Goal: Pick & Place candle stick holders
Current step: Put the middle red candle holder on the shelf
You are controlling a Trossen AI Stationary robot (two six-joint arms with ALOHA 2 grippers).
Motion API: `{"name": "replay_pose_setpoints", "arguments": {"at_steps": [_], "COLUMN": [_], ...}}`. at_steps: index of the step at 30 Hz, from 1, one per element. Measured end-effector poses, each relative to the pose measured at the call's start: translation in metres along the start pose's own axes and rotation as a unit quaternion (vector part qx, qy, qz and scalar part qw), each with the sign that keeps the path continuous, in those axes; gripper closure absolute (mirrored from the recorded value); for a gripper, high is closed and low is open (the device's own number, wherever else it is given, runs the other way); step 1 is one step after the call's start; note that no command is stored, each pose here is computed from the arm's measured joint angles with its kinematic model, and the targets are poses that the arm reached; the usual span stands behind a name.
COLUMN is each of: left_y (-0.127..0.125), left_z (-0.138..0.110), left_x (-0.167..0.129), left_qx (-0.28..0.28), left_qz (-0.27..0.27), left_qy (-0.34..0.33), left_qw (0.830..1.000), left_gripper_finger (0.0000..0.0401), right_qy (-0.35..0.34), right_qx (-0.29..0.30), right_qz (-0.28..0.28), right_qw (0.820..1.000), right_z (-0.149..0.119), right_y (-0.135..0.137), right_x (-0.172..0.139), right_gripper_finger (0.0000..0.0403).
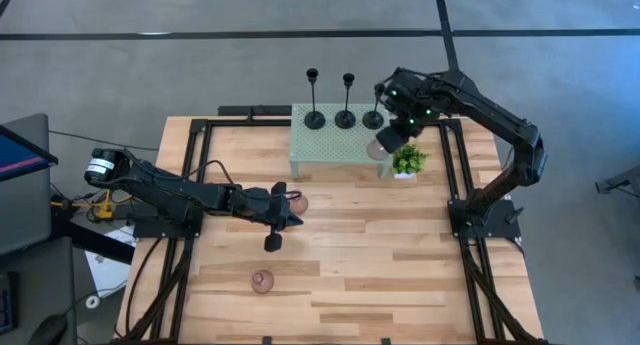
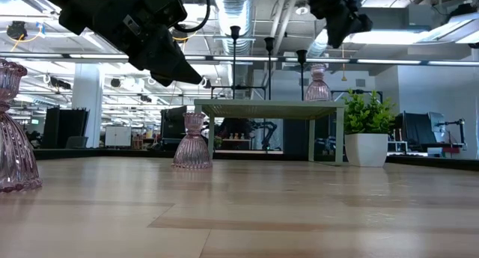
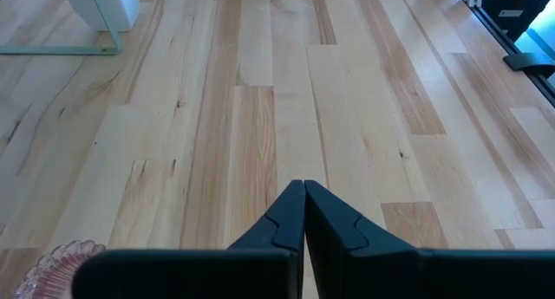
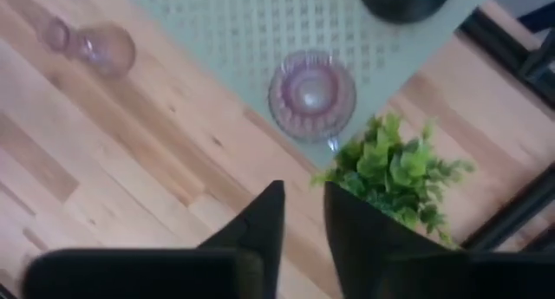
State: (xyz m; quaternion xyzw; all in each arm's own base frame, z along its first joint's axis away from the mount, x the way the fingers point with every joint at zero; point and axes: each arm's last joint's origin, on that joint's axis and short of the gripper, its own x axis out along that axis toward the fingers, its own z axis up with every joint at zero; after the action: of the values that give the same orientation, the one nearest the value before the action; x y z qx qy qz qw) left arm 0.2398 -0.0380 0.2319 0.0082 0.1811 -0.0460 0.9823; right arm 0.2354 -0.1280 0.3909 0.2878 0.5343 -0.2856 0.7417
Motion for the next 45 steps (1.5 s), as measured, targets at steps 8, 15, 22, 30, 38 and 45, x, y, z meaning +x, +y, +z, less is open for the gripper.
{"name": "replay_pose_setpoints", "arguments": {"at_steps": [8,15,22,30,38,45], "left_y": [0.0,0.0,0.0,0.0,0.0,0.0], "left_z": [0.0,0.0,0.0,-0.001,-0.001,-0.001], "left_x": [0.0,0.0,0.0,0.0,0.0,0.0], "left_qx": [0.007,0.008,0.008,0.008,0.008,0.008], "left_qz": [0.0,0.0,0.0,0.0,0.0,0.0], "left_qy": [0.0,0.002,0.002,0.005,0.006,0.006], "left_qw": [1.0,1.0,1.0,1.0,1.0,1.0], "left_gripper_finger": [0.0394,0.0394,0.0394,0.0394,0.0394,0.0392], "right_qy": [0.001,0.024,0.054,-0.008,-0.033,-0.065], "right_qx": [-0.04,-0.055,-0.094,-0.192,-0.193,-0.208], "right_qz": [-0.006,-0.017,-0.089,-0.112,-0.129,-0.126], "right_qw": [0.999,0.998,0.99,0.975,0.972,0.968], "right_z": [-0.006,-0.012,-0.021,-0.021,-0.015,-0.008], "right_y": [0.017,0.025,0.023,0.039,0.035,0.037], "right_x": [0.001,0.021,0.056,0.076,0.082,0.081], "right_gripper_finger": [0.0395,0.0402,0.0403,0.0403,0.0403,0.0403]}}
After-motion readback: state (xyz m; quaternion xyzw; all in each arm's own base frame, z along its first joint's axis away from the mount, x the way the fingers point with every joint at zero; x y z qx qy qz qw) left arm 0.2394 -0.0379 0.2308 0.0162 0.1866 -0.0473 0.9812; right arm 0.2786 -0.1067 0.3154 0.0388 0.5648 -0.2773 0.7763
